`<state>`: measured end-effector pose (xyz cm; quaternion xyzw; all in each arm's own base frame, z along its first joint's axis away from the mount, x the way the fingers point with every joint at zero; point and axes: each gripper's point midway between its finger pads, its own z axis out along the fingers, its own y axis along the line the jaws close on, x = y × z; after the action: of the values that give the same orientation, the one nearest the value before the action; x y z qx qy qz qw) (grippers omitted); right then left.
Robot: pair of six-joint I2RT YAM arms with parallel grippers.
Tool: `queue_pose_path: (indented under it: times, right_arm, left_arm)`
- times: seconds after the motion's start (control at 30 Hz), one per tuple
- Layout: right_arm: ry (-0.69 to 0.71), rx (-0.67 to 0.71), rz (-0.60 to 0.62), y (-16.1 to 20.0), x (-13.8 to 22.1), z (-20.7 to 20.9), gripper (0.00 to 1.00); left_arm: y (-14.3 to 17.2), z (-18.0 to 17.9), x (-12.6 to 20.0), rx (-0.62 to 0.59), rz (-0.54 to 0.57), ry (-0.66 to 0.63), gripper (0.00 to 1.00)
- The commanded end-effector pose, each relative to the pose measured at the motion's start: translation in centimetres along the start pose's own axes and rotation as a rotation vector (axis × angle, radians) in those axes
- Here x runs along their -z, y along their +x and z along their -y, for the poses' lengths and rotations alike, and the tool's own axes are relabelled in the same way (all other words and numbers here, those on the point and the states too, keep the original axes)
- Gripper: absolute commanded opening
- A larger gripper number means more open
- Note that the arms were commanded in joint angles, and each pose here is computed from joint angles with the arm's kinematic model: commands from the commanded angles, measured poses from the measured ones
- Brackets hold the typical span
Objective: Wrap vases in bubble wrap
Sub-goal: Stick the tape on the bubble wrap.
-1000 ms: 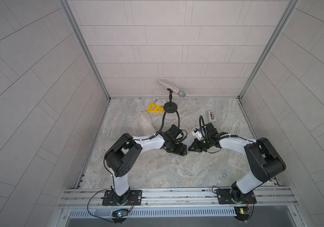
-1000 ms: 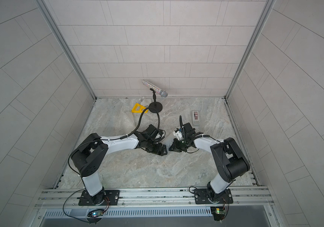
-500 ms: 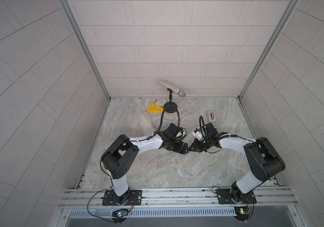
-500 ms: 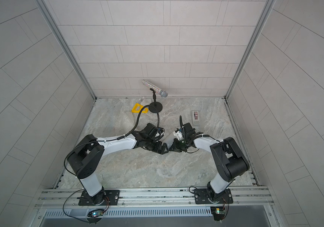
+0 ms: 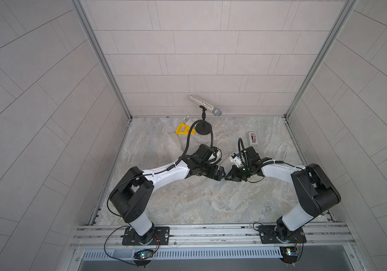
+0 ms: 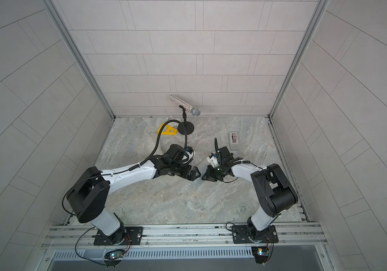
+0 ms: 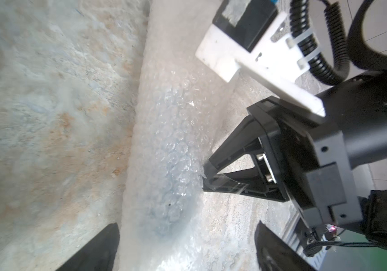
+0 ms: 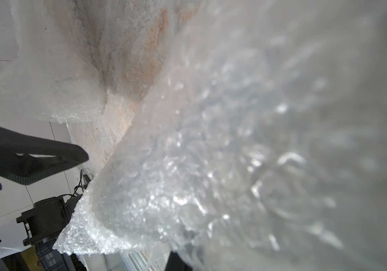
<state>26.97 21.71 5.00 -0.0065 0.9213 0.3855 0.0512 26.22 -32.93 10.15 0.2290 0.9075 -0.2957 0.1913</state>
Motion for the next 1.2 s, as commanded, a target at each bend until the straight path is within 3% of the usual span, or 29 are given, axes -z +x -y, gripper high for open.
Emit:
queue_pose_path:
  times: [0.0, 0.1, 0.23, 0.4, 0.8, 1.07, 1.17]
  right_arm:
    - [-0.008, 0.013, 0.022, -0.8, 0.5, -0.7, 0.0]
    - [-0.004, 0.01, 0.018, -0.7, 0.3, -0.5, 0.0]
    - [-0.004, 0.007, 0.017, -0.7, 0.2, -0.4, 0.0]
    - [-0.007, 0.009, 0.021, -0.8, 0.2, -0.6, 0.0]
    - [-0.006, 0.009, 0.018, -0.8, 0.0, -0.6, 0.0]
    - [-0.004, 0.005, 0.012, -0.8, -0.2, -0.4, 0.0]
    - [-0.002, 0.007, 0.011, -0.8, -0.2, -0.4, 0.0]
  left_arm:
    - [-0.3, 0.5, 0.9, -0.116, 0.049, -0.072, 0.96]
    - [-0.5, 1.2, 0.9, -0.216, 0.087, -0.136, 0.96]
    - [-0.8, 0.5, 0.0, -0.257, 0.089, -0.203, 0.96]
    - [-0.2, 1.2, -1.4, -0.348, 0.082, -0.154, 0.99]
    - [-0.1, 1.4, -4.0, -0.378, 0.063, -0.141, 0.99]
    - [-0.9, -0.5, -3.9, -0.314, 0.094, -0.208, 0.99]
    - [-1.6, -0.8, -3.3, -0.265, 0.121, -0.17, 0.99]
